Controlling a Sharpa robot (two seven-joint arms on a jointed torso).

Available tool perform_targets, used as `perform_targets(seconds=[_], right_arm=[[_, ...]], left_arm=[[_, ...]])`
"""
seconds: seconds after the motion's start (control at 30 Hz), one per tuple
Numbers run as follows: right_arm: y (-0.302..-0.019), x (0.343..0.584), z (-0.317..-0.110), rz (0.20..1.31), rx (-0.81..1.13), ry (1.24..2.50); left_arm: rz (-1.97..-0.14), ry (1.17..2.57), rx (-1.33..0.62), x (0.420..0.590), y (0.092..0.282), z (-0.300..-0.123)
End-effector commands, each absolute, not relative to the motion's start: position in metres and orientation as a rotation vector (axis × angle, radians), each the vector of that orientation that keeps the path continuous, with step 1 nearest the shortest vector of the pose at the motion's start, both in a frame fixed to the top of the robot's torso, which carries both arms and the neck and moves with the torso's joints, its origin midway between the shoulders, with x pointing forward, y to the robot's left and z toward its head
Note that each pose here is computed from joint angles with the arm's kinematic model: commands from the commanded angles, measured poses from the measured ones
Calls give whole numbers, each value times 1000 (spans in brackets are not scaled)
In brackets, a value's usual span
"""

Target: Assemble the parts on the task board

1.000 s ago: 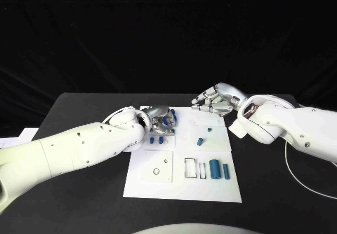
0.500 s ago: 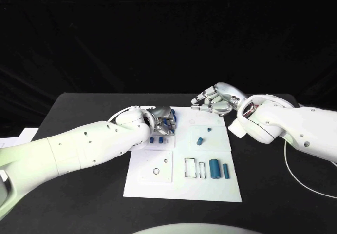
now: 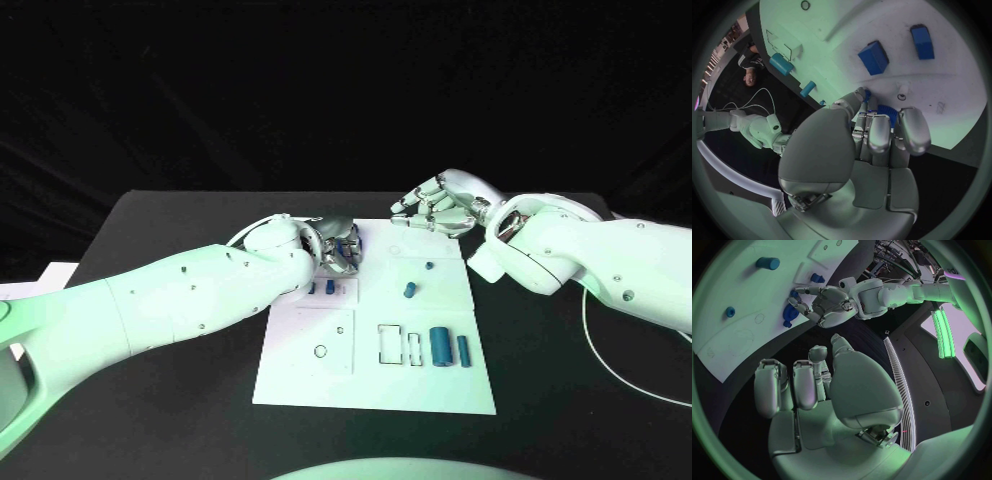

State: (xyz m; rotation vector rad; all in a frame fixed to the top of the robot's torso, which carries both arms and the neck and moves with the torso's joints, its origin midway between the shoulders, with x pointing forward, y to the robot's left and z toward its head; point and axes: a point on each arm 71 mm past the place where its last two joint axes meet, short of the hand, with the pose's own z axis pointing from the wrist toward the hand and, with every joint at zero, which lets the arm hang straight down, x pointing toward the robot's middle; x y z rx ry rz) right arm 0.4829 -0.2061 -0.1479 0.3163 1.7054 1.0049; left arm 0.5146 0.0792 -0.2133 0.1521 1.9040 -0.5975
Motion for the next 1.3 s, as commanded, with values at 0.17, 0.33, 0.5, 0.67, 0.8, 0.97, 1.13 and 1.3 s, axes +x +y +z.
perform_targets(seconds=[0.17,0.33,0.5,0.67,0.8,0.97,1.13,1.3], right_arm=[[-205,482,-148,1014,303,1709],[-204,482,-148,1015,302,1710],[-204,482,-148,1016,301,1709],[-204,482,-148,1017,301,1709],[-204,482,-148,1017,301,1708],[-204,482,-148,1016,301,1707],[-205,482,-148,1015,302,1706],[-206,482,-148,1015,303,1705]], left_arm=[[-546,1988,179,511,79,-224],[-549,1987,181,511,78,-224],[-575,1955,173,511,77,-222],[-605,1913,143,510,79,-216],[-626,1891,113,509,82,-210],[-653,1873,69,507,91,-200],[-671,1862,24,506,103,-189],[-681,1852,-16,505,118,-181]])
